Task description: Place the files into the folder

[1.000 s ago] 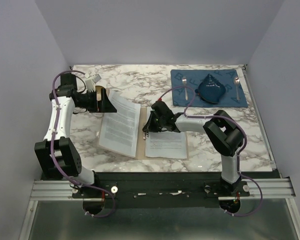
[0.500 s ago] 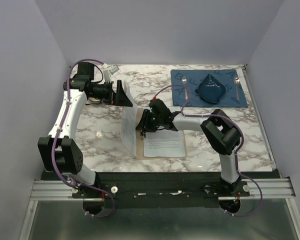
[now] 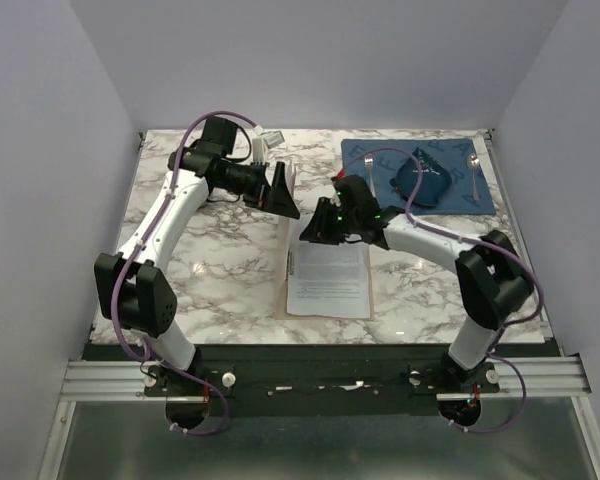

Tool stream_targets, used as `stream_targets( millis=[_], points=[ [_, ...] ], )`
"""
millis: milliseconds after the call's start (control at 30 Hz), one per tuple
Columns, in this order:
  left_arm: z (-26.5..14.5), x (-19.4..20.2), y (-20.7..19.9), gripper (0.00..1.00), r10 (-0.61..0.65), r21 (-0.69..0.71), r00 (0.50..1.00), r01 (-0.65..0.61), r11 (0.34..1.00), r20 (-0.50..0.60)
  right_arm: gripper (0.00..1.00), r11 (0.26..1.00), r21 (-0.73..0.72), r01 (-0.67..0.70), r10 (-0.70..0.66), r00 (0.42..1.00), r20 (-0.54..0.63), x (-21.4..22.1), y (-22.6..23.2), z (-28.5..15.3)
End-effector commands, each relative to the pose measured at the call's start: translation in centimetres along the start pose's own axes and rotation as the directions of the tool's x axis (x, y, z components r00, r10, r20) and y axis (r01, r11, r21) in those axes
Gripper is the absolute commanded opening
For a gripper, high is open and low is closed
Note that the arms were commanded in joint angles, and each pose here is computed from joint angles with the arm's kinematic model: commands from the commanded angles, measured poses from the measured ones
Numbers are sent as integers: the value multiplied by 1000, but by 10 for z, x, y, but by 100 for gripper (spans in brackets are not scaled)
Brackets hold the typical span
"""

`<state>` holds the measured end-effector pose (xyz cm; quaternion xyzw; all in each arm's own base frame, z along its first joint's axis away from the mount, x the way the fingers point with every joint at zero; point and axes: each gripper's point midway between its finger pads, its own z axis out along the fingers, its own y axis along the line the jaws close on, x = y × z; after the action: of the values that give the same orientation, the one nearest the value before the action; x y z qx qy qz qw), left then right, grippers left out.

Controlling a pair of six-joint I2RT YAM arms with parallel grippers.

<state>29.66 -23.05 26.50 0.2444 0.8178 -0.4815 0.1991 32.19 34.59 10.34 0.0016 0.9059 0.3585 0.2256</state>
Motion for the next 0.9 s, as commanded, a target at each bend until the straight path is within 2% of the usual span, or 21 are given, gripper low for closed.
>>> stream_targets(
  millis=[0,133,267,433,633,800,867],
  points=[
    [21,-4,-12,99,22,-11,999,-22,1000,-35,38,998,60,3,-9,995,99,-27,-25,-54],
    [46,-4,-20,99,53,1,996,-53,999,-73,38,973,225,-56,1,972,234,-55,-69,-116],
    [79,0,-30,99,99,11,987,-99,995,-124,40,936,337,-100,5,963,271,-53,-105,-140],
    [108,13,-27,99,146,-17,969,-153,988,-199,42,891,431,-144,27,964,265,-33,-141,-144],
    [95,14,-18,99,214,-92,955,-236,967,-208,43,857,496,-140,7,965,261,-26,-159,-146],
    [64,2,-19,99,261,-144,954,-281,949,-145,43,831,541,-127,-14,969,249,-27,-168,-147],
    [51,-3,-5,99,268,-206,955,-291,934,-130,43,820,559,-123,-13,972,233,-25,-173,-144]
  ],
)
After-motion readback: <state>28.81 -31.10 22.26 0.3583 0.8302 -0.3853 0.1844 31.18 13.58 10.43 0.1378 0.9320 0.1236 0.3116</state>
